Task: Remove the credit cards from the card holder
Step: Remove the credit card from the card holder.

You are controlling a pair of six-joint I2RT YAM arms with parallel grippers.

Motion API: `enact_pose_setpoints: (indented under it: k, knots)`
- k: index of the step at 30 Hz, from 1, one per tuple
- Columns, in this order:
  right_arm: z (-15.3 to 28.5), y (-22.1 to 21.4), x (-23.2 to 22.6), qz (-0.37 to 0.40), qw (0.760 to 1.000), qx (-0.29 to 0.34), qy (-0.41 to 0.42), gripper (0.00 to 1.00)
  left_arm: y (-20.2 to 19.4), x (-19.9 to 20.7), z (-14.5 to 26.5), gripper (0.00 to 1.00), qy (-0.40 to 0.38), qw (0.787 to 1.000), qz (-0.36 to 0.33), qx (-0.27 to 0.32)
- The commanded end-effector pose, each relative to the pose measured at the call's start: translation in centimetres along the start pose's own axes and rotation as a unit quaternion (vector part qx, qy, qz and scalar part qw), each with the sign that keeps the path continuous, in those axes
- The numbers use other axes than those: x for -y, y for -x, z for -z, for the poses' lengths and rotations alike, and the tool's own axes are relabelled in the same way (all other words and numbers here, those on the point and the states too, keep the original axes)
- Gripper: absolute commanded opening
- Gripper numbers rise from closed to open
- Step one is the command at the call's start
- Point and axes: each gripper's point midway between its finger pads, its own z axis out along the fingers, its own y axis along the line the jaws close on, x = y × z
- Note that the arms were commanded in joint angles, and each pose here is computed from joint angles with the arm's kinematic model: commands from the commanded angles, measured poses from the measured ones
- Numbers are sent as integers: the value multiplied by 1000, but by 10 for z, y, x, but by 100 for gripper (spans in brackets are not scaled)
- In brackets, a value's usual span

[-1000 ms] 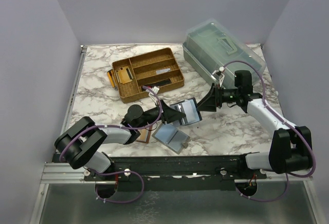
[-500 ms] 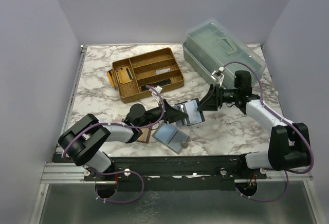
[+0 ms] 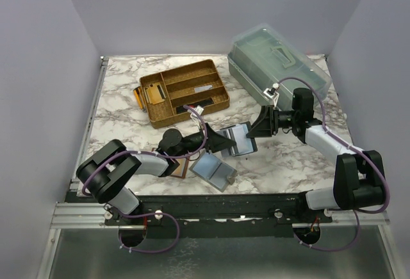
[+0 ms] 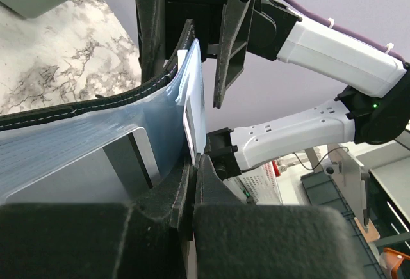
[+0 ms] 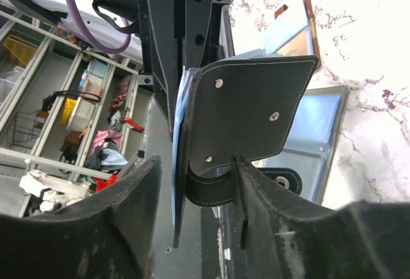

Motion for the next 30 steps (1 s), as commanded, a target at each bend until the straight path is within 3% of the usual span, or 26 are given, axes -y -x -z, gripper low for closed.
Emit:
enact_pose_setpoints:
  k: [1, 5, 11, 30]
  knots:
    - [1, -4, -5, -3, 1000, -11, 23, 45, 6, 21, -8, 0, -46, 999, -23, 6]
    - [2, -3, -8, -3, 999, -16, 33, 19, 6, 21, -6, 0, -46, 999, -24, 7]
    - [2, -2, -12, 2, 999, -18, 37, 1, 7, 17, 4, 0, -36, 999, -26, 16]
    - [7, -1, -18, 5, 999, -19, 46, 0, 12, 17, 27, 0, -30, 999, -31, 21]
